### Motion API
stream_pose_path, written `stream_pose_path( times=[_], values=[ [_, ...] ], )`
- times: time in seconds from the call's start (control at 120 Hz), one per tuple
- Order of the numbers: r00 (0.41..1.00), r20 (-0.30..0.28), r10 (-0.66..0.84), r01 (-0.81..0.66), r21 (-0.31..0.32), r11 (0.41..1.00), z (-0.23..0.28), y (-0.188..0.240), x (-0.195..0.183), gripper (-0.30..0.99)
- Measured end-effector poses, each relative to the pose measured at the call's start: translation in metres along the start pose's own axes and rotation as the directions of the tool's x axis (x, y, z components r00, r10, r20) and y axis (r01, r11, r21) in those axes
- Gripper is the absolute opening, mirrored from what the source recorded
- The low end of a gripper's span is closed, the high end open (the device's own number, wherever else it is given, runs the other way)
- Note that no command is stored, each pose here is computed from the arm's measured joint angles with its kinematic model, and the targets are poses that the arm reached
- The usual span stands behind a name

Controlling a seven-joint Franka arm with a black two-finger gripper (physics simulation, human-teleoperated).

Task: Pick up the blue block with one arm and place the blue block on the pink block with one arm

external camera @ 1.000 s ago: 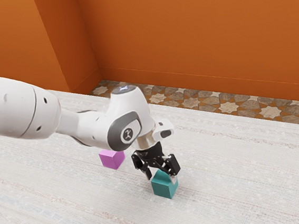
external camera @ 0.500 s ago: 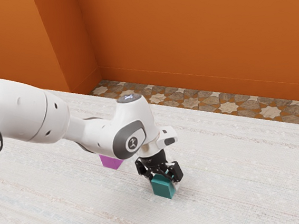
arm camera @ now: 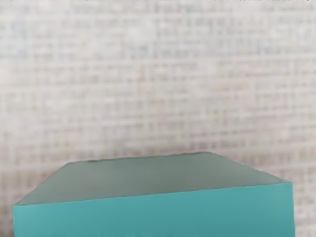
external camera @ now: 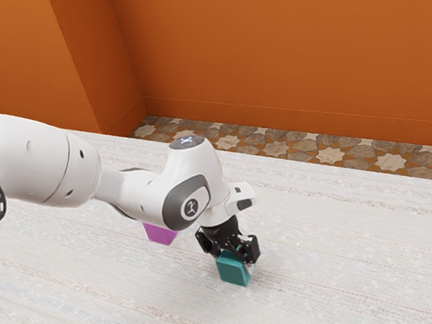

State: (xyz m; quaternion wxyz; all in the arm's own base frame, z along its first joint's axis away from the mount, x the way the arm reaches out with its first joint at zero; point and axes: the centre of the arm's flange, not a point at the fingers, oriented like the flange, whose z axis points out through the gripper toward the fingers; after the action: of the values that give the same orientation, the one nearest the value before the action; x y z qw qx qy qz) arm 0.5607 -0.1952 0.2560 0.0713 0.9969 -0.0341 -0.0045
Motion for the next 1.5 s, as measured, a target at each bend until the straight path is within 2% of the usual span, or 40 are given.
stream_pose_path(
  times=[0.15,0.208,0.258,0.342,0.408,0.525,0.65,0.767,0.958,1.1,1.5],
  values=[
    [1.000,-0.012,0.010,-0.010,0.012,1.000,-0.005,0.000,0.001,0.36],
    [0.999,-0.040,0.029,-0.028,0.025,0.999,-0.021,0.003,0.003,0.35],
    [0.995,-0.087,0.042,-0.039,0.042,0.998,-0.048,-0.001,0.006,0.36],
    [0.986,-0.165,0.008,0.002,0.063,0.998,-0.098,-0.034,0.012,0.37],
    [0.978,-0.199,-0.057,0.074,0.077,0.994,-0.128,-0.080,0.012,0.38],
    [0.969,-0.192,-0.157,0.178,0.095,0.979,-0.143,-0.142,-0.011,0.39],
    [0.961,-0.185,-0.206,0.228,0.110,0.967,-0.147,-0.174,-0.021,0.39],
    [0.964,-0.179,-0.199,0.223,0.130,0.966,-0.146,-0.177,-0.020,0.39],
    [0.969,-0.180,-0.171,0.200,0.160,0.967,-0.139,-0.185,0.008,0.38],
    [0.968,-0.170,-0.184,0.212,0.165,0.963,-0.132,-0.202,0.014,0.38],
    [0.976,-0.142,-0.165,0.187,0.160,0.969,-0.109,-0.210,0.032,0.38]
  ],
)
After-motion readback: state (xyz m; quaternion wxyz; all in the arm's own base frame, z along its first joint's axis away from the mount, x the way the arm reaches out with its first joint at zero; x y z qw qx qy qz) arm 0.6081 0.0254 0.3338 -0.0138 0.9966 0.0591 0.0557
